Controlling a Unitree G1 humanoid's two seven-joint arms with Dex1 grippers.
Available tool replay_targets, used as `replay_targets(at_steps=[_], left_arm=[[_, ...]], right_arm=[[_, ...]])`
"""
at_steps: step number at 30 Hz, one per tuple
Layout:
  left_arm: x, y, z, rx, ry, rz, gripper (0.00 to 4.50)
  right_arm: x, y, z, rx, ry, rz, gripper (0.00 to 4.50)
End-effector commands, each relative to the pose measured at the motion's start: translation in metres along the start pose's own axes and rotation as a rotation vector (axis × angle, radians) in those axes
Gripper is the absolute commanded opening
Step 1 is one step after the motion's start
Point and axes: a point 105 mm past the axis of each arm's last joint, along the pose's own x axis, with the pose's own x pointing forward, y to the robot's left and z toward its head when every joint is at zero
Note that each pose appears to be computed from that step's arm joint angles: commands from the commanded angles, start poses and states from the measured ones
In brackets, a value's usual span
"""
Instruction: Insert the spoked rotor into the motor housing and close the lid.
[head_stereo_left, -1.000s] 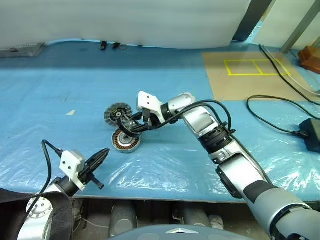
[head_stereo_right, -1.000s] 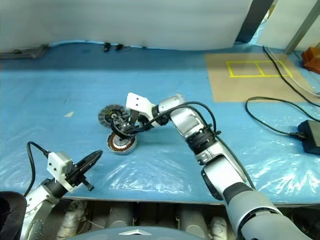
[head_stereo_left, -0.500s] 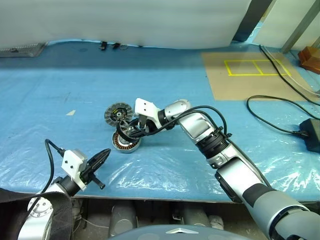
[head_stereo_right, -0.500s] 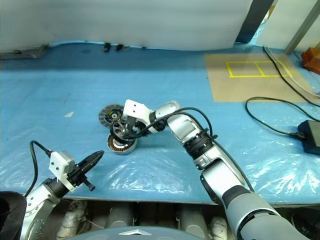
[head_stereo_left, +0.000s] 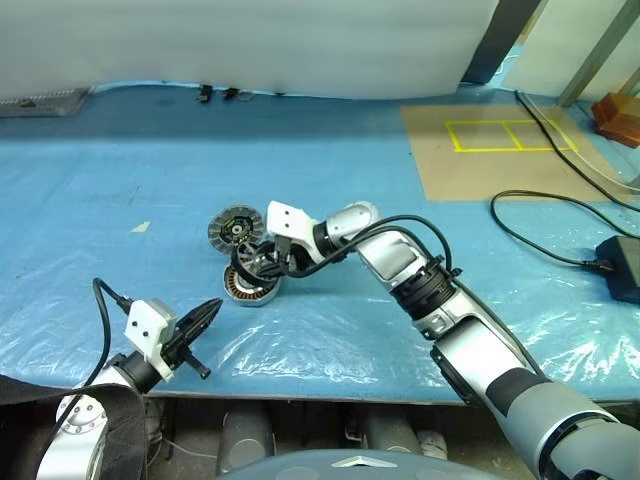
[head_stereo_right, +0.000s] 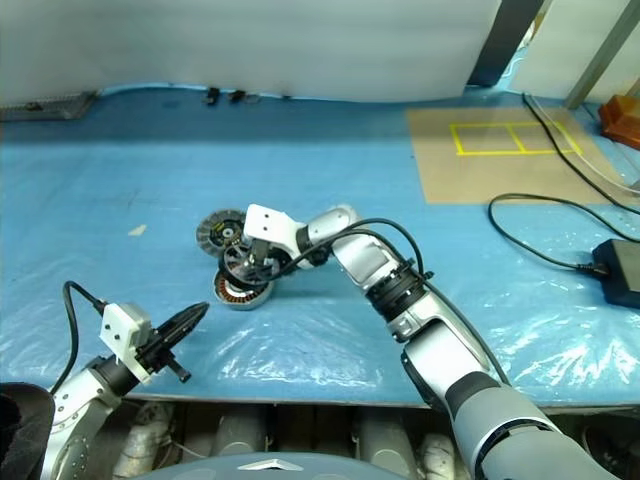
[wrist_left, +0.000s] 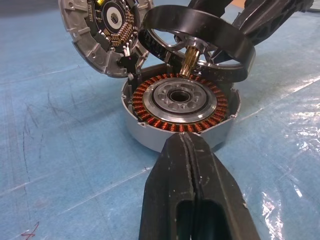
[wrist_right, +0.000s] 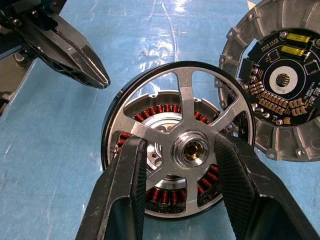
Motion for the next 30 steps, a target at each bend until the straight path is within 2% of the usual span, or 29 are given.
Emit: replay_targets(at_steps=[1,12,21,30], left_arm=[[0.001,-0.001,0.006,0.017,-0.024,-0.002,0.00],[0.001,0.000,0.006,0.020,-0.021,-0.003,0.00],[0.003,0.001,0.007,0.023,-0.023,-0.003,0.00],[0.004,0.003,0.006,0.028,-0.021,-0.005,0.00]], right_arm=[[0.008,0.007,0.008,-0.021,-0.025,0.027,1.68],[0.009,0.005,0.009,-0.028,-0.005,0.024,1.68],[0.010,0.002,-0.009,-0.051,0.078,0.017,1.68],[0.007,0.000,-0.010,-0.119,0.116,0.016,1.68]])
